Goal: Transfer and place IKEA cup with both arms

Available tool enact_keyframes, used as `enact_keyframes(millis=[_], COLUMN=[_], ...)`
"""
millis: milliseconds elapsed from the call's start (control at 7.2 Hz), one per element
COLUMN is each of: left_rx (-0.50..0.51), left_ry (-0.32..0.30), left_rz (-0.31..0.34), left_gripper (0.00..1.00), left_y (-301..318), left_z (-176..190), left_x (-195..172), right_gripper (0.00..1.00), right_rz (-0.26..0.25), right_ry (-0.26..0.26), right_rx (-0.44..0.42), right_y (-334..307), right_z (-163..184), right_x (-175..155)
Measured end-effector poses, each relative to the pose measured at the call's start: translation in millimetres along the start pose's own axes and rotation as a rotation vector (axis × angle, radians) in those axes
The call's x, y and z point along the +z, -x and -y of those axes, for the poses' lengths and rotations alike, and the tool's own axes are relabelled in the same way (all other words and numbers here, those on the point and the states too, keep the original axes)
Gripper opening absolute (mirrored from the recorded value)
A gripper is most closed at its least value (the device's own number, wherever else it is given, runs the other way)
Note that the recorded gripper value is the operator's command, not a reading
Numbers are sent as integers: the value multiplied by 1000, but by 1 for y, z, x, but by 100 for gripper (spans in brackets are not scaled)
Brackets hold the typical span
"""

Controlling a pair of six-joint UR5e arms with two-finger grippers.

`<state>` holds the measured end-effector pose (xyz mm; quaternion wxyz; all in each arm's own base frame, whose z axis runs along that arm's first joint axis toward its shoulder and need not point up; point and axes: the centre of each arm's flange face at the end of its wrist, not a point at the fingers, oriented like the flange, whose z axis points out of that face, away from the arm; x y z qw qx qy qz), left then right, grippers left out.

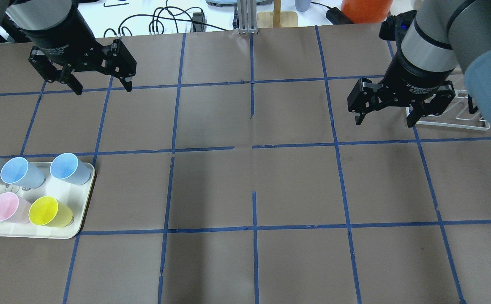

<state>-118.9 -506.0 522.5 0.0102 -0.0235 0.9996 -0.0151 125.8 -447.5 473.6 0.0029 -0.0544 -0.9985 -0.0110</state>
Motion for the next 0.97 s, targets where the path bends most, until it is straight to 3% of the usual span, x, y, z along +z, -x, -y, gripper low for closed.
enact_keyframes(millis=[972], left_rx=[-7], left_ry=[-10], left_rz=[-3], left_gripper=[100], left_y=[5], left_z=[1], left_x=[-2], right_gripper=[100], right_rz=[39], right_ry=[27], right_rx=[-1], right_y=[4], right_z=[-7], right_x=[-20])
